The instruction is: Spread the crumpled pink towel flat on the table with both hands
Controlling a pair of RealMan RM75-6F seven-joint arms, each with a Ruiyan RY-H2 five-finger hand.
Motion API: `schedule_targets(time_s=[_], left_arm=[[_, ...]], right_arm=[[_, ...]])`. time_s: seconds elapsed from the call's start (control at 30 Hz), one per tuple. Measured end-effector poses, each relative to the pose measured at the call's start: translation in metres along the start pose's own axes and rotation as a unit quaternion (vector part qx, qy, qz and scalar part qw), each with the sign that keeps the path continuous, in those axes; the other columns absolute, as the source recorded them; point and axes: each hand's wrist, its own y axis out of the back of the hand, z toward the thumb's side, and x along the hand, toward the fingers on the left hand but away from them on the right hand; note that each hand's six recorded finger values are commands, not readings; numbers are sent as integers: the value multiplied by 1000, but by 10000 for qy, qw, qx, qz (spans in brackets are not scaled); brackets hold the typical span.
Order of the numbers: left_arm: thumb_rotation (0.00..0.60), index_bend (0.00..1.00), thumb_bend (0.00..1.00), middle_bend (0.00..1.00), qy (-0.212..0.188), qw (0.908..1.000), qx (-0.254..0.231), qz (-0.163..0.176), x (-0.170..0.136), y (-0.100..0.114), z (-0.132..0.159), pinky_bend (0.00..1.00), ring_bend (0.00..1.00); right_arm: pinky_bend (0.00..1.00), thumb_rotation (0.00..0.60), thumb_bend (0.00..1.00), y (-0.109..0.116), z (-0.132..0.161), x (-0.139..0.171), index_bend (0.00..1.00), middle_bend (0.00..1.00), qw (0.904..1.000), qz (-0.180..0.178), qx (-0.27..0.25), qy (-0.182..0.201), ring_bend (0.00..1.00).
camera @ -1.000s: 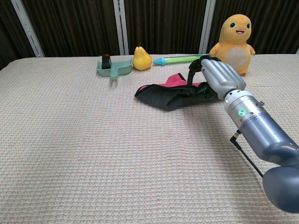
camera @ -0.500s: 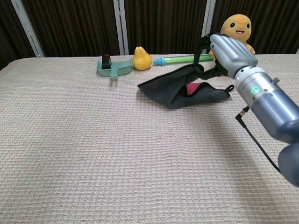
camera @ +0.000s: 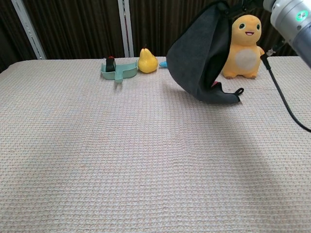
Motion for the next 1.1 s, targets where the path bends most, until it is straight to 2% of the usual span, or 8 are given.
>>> schedule_targets(time_s=[0.23, 0.53, 0.8, 1.1], left_arm=[[600, 0, 0, 0, -70, 9999, -141, -33, 11, -2, 10, 0, 0], [600, 0, 0, 0, -67, 9998, -173, -18, 18, -3, 13, 0, 0], [600, 0, 0, 0, -152, 9997, -167, -48, 23, -6, 18, 0, 0], [600, 18, 4, 0, -446, 9983, -372, 90, 39, 4, 46, 0, 0]], right_arm=[[36, 600, 564, 30, 12, -10, 596, 235, 9994, -151, 262, 190, 61], [36, 600, 564, 53, 18, -20, 596, 235, 9959, -301, 712, 475, 61], [36, 600, 563, 61, 16, -18, 596, 235, 9963, -313, 694, 399, 61], [36, 600, 564, 70, 15, -20, 596, 235, 9963, -325, 715, 350, 61]])
